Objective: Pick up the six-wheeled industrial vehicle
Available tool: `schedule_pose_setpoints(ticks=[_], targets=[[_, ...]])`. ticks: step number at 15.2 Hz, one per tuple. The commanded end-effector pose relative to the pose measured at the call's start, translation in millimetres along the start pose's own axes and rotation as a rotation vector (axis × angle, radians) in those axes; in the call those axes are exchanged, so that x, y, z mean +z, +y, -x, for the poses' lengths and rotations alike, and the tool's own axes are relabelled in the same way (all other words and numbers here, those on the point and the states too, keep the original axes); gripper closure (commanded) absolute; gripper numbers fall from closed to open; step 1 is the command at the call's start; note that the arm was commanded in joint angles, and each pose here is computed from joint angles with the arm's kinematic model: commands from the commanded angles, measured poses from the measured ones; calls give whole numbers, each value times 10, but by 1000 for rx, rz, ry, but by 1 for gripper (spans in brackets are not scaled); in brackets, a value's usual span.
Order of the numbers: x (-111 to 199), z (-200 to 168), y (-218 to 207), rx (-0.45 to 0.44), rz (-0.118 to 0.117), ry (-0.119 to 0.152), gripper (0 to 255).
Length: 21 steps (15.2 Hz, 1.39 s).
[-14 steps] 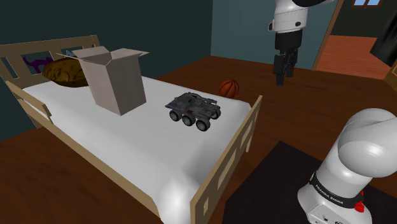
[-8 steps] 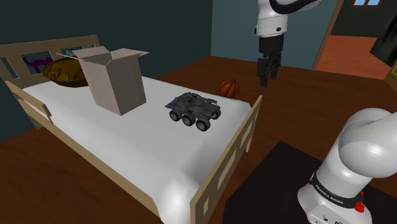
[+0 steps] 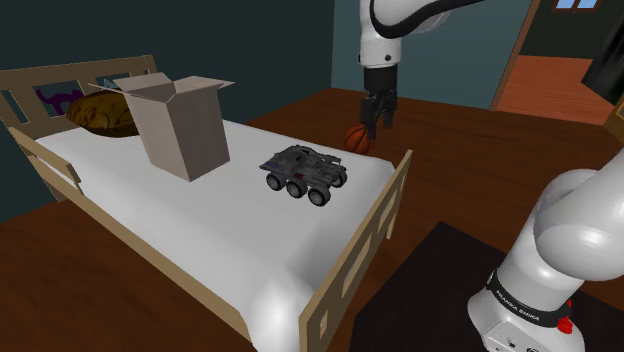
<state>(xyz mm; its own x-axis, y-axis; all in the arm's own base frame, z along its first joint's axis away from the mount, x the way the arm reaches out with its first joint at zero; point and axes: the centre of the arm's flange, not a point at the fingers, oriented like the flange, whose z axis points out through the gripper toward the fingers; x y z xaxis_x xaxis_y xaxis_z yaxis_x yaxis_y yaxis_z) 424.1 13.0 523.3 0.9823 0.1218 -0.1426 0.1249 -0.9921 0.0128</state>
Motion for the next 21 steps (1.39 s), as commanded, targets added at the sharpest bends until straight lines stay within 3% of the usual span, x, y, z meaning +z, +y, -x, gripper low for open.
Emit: schedule_pose_setpoints(ticks=[1,12,21], targets=[[50,-265,-105,-14,-5,8,0],[185,-1566,-551,-86,-30,47,0],[585,-1676,-577,-89,-31,49,0]])
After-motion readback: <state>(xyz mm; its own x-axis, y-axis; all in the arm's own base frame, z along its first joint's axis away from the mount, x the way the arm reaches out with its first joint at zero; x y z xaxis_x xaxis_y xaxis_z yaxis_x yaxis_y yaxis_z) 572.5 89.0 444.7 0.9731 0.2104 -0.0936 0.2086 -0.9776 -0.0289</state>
